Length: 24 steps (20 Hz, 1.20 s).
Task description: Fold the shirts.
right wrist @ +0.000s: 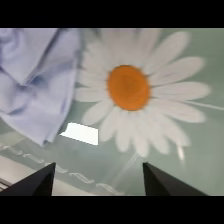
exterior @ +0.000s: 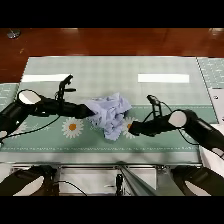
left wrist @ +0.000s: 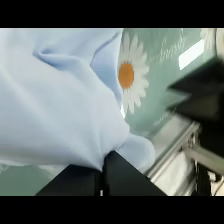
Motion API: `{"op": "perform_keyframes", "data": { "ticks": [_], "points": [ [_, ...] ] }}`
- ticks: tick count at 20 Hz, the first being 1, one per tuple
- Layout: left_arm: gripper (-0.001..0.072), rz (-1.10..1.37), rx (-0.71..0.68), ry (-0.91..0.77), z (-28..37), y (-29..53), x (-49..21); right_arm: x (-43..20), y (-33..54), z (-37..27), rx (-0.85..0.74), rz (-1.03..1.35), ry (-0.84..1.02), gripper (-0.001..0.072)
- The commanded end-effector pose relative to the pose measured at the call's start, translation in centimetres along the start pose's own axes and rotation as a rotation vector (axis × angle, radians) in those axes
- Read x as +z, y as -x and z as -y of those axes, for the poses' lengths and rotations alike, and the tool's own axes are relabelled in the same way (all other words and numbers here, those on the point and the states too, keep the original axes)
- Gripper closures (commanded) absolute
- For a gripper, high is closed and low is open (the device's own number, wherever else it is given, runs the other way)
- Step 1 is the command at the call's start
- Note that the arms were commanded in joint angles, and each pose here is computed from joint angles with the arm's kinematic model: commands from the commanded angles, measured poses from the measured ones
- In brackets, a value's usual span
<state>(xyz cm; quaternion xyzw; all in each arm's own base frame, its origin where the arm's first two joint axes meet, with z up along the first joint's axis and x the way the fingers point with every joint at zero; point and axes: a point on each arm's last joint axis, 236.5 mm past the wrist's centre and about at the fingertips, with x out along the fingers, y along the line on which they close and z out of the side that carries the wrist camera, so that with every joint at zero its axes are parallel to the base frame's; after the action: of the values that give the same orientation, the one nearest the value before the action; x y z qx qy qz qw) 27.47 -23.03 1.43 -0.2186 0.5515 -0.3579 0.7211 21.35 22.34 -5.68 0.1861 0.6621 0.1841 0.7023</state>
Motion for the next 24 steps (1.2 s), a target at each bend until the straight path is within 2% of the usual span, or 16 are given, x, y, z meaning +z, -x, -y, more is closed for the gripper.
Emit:
{"op": "perform_keyframes", "data": {
  "ticks": [1,5,17,20,24],
  "points": [
    [0.0685,0.084,-0.001,0.014,-0.1,1.1,2.6,-1.2,-3.4,-3.8,0.110,-0.041,-0.027,0.0085],
    [0.0685,0.077,-0.005,0.014,-0.1,1.1,2.4,-0.6,-5.1,-5.5,0.193,-0.045,-0.084,0.0086],
    [0.0685,0.076,-0.004,0.014,-0.1,1.1,2.4,-1.3,-7.7,-6.6,0.223,-0.181,-0.106,0.0088],
    [0.0685,0.076,-0.004,0.014,-0.1,1.1,2.4,0.1,-7.8,-7.3,0.233,-0.152,-0.101,0.0136],
    [0.0685,0.076,-0.005,0.014,-0.1,1.1,2.4,-0.4,-9.1,-9.1,0.246,-0.191,-0.085,0.0142]
  ]
}}
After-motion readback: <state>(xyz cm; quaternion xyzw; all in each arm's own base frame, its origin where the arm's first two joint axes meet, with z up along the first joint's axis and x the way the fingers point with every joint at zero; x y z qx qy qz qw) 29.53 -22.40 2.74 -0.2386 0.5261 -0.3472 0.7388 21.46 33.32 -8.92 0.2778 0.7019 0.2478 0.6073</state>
